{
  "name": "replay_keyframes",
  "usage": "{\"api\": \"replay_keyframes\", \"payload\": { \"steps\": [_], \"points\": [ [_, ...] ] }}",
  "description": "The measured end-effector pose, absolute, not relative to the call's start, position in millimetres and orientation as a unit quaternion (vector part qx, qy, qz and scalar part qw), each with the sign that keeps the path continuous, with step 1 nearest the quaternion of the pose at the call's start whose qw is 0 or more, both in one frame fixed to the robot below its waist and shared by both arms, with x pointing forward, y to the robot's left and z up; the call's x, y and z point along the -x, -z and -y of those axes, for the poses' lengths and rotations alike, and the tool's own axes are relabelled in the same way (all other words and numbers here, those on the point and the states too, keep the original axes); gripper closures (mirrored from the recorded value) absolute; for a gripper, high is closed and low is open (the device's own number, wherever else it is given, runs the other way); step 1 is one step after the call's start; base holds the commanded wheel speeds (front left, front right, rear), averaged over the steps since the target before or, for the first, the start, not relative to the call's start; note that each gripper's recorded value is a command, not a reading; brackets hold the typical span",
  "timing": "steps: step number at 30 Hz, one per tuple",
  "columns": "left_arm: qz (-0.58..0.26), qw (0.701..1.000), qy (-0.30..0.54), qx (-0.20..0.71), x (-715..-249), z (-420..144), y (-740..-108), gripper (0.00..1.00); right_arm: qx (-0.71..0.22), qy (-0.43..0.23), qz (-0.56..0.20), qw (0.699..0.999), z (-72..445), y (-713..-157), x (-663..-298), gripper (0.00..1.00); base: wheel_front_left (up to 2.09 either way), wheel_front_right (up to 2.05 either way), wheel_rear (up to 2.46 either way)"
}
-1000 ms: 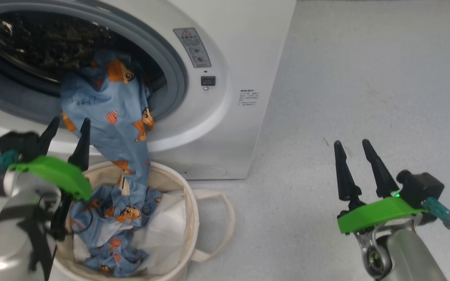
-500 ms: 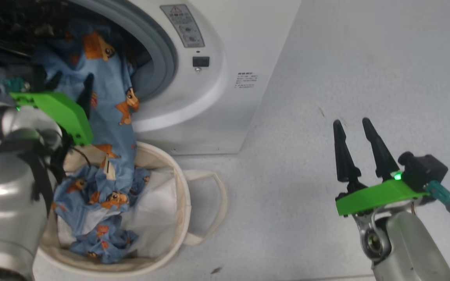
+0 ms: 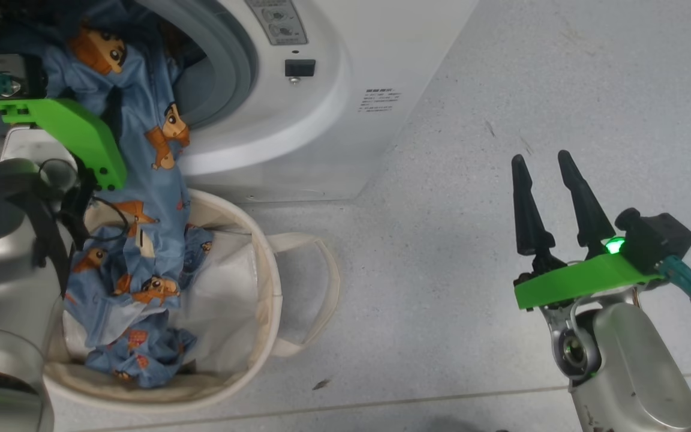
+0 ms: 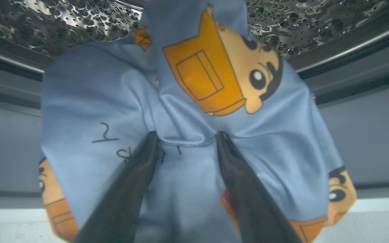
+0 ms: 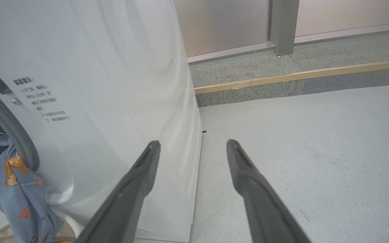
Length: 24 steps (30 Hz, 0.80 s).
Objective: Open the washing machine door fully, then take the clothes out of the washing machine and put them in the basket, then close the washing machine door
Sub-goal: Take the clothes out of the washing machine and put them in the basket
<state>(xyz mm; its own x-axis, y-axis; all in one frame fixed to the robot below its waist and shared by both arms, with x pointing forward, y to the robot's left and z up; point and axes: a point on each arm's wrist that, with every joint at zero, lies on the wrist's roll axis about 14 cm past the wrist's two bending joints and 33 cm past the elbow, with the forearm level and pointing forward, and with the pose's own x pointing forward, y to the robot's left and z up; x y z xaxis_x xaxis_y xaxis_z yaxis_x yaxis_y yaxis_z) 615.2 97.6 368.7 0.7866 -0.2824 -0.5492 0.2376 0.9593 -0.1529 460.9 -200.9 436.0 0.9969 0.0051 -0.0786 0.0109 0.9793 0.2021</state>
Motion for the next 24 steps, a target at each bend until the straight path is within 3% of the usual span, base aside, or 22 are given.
{"api": "replay_keyframes", "payload": {
  "steps": [7,24],
  "points": [
    [-0.281,0.947,0.154,0.035,-613,-90,-376,1.0,-0.103,-0.001,-0.03,0.994,200,-442,-466,0.0,0.0,0.0,0.0],
    [-0.099,0.983,0.151,0.032,-587,-119,-467,1.0,-0.114,-0.029,-0.013,0.993,176,-462,-452,0.0,0.0,0.0,0.0]
  ]
}}
